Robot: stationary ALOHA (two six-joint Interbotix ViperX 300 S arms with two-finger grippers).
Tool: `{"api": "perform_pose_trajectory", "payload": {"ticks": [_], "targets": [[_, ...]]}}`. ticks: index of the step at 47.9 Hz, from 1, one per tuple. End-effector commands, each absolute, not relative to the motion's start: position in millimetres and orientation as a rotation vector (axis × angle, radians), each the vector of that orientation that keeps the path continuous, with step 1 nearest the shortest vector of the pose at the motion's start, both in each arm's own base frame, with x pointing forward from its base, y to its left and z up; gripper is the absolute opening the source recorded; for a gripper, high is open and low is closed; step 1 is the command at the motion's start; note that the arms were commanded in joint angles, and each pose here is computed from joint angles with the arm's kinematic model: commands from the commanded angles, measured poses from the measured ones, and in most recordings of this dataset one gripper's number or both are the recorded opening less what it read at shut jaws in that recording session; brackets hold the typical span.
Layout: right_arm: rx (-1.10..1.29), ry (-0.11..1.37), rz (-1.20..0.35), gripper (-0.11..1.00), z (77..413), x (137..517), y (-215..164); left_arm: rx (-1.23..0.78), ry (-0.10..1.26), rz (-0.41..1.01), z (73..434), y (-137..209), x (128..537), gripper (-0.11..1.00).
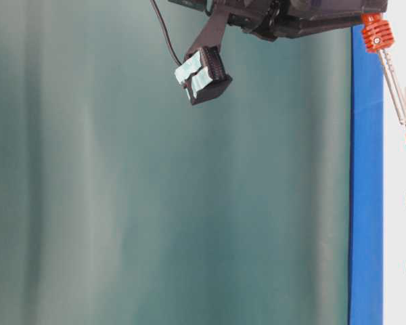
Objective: Touch the tip of the soldering iron to the mark.
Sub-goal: 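Lower the iron tip onto the right red dot and hold, then lift the iron up away from the right red dot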
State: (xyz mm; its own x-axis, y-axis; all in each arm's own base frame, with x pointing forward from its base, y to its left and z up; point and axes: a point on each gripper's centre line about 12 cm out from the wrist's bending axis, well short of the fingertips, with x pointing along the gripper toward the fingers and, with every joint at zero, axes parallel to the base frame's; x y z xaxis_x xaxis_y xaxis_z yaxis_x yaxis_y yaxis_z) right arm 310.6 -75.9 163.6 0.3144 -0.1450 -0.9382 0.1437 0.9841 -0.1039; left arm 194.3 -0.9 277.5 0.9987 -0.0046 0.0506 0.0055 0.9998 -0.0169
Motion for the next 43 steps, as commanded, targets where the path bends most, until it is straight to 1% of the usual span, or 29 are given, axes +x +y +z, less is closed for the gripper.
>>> {"api": "perform_pose_trajectory", "payload": {"ticks": [1,43], "targets": [[-0.003,1.212,-0.191,0.06,169.6,313.4,-75.8,-0.015,-0.069,-0.004,282.9,-0.7,195.7,0.00],[-0.003,1.213,-0.191,0.06,169.3,316.0,-76.4,-0.017,-0.067,-0.004,282.3,-0.7,195.6,0.00]]}}
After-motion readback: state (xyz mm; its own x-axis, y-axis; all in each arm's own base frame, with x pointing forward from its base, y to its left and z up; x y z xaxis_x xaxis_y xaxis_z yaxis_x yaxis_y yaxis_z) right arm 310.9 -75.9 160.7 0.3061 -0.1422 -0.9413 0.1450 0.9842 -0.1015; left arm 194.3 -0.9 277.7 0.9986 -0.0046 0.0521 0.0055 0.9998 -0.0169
